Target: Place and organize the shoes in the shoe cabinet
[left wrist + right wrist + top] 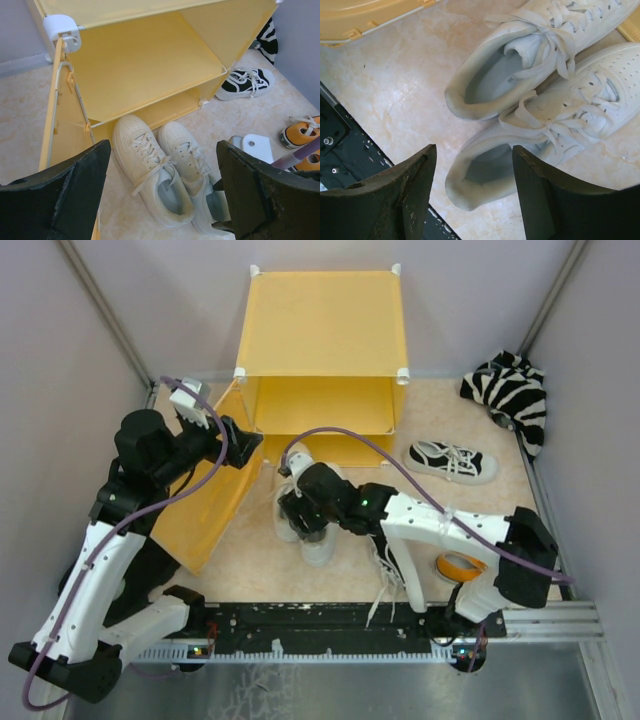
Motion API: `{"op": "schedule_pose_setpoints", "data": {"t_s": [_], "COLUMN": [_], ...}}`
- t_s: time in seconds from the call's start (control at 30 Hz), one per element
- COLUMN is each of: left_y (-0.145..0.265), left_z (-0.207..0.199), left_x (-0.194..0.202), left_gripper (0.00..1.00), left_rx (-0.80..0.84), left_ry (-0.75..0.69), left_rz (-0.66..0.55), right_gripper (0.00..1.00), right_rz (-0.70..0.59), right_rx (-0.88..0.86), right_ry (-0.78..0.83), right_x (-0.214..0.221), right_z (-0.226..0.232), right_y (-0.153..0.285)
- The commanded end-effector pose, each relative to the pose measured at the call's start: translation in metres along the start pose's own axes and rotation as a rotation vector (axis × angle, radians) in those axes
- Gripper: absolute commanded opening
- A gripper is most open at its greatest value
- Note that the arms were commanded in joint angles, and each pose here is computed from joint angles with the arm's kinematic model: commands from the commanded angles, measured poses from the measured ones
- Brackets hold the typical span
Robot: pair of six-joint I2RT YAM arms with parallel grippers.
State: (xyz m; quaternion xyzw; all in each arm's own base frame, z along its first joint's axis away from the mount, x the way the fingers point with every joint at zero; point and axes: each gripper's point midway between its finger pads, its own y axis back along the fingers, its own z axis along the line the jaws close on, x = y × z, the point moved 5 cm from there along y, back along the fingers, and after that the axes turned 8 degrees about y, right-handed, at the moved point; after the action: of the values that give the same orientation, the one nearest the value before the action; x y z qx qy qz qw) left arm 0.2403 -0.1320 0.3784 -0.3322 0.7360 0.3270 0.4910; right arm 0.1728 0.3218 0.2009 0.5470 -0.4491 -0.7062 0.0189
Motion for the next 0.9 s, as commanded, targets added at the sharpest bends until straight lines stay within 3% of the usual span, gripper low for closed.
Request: {"op": "schedule_pose_setpoints", "data": {"t_s": [0.0, 0.2, 0.4, 0.7, 0.87], "left_y": [0.004, 0.022, 0.028, 0.024, 0.021], "left_z": [-0.002, -0.002, 0.002, -0.001, -0.002], "left_x": [-0.009, -0.028, -0.035, -0.033, -0.029], "left_gripper": [0.92, 0.92, 0.93, 0.93, 0.93], "left_rx": [0.001, -0.05, -0.094, -0.065, -0.049], "left_ry": [-0.027, -0.038, -0.039, -0.019, -0.011], "left_rz": [-0.029, -0.131, -0.173, -0.183, -0.175], "right_gripper": [0.62, 0.59, 0.58, 0.57, 0.55], "right_rz": [-0.098, -0.13, -0.196, -0.05, -0.003], "right_rx": [-0.054, -0.105, 0.031, 0.164, 0.261], "right_ry": [0.019, 0.063, 0.052, -0.179, -0.259], "right_x": [-0.029, -0.021, -0.026, -0.015, 0.014], "right_z": [0.011, 0.018, -0.005, -0.023, -0.036], "right_y": [-0.014, -0.035, -0.014, 0.024, 0.014]}}
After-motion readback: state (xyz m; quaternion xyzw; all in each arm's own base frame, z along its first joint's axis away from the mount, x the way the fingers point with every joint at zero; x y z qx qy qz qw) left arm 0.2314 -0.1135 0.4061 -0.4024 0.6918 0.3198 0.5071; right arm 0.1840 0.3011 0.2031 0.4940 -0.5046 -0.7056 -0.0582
